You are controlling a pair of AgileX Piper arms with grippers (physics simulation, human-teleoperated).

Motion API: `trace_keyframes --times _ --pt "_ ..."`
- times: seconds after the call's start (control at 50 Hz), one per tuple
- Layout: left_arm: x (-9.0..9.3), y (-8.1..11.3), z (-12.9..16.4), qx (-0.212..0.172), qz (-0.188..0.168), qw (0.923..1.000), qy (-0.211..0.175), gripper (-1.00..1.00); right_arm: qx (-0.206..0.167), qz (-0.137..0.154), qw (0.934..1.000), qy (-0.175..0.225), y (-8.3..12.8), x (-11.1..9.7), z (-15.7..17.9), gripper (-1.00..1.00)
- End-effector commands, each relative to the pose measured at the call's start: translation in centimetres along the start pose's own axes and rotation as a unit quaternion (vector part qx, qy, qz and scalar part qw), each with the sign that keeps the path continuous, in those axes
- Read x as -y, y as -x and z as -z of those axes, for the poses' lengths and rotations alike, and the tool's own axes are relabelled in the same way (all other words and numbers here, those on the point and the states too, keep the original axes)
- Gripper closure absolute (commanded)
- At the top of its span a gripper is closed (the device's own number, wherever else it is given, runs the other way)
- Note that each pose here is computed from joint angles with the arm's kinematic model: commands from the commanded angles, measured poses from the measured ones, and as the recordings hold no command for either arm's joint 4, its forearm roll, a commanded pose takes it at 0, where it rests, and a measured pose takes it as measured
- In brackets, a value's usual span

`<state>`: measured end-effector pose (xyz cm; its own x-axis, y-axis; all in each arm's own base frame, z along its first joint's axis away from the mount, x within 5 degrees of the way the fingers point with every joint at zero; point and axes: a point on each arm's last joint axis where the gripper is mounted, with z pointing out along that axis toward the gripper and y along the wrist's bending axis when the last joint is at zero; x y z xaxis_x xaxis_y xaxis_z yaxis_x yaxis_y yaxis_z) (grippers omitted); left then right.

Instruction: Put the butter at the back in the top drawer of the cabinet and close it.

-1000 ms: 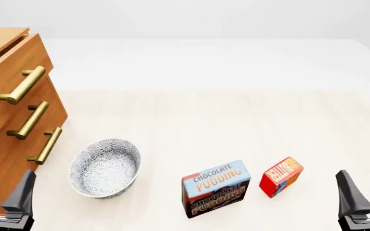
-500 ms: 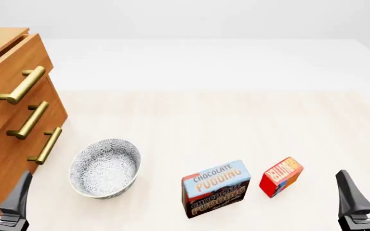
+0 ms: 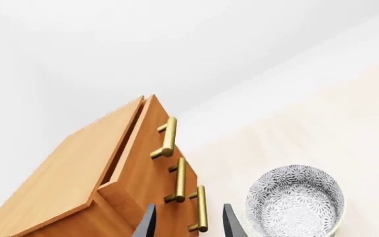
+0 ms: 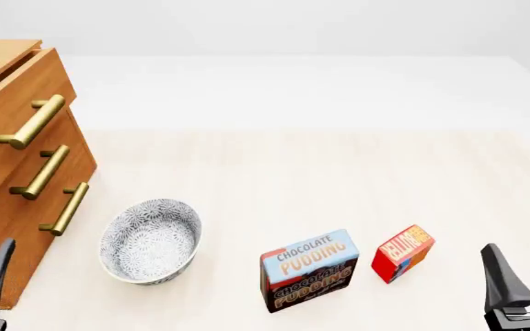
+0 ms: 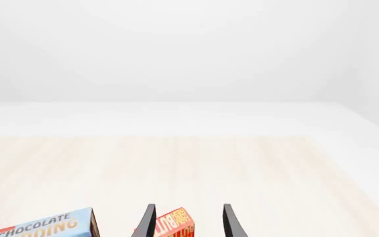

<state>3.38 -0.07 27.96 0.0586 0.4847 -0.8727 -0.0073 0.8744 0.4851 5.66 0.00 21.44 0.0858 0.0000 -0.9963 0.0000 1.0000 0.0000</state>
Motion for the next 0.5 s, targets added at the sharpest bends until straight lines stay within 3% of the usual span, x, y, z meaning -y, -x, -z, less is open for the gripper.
trace_keyframes --times 0.02,0.5 --pt "-0.6 1.2 0.5 0.005 -0.052 0.9986 -0.005 -1.0 0.0 0.0 1.0 0.0 0.0 0.0 0.0 -1.0" --pt "-1.2 2.6 -1.6 0.008 -0.151 0.9882 -0.023 -1.0 0.0 0.0 1.0 0.0 0.0 0.0 0.0 -1.0"
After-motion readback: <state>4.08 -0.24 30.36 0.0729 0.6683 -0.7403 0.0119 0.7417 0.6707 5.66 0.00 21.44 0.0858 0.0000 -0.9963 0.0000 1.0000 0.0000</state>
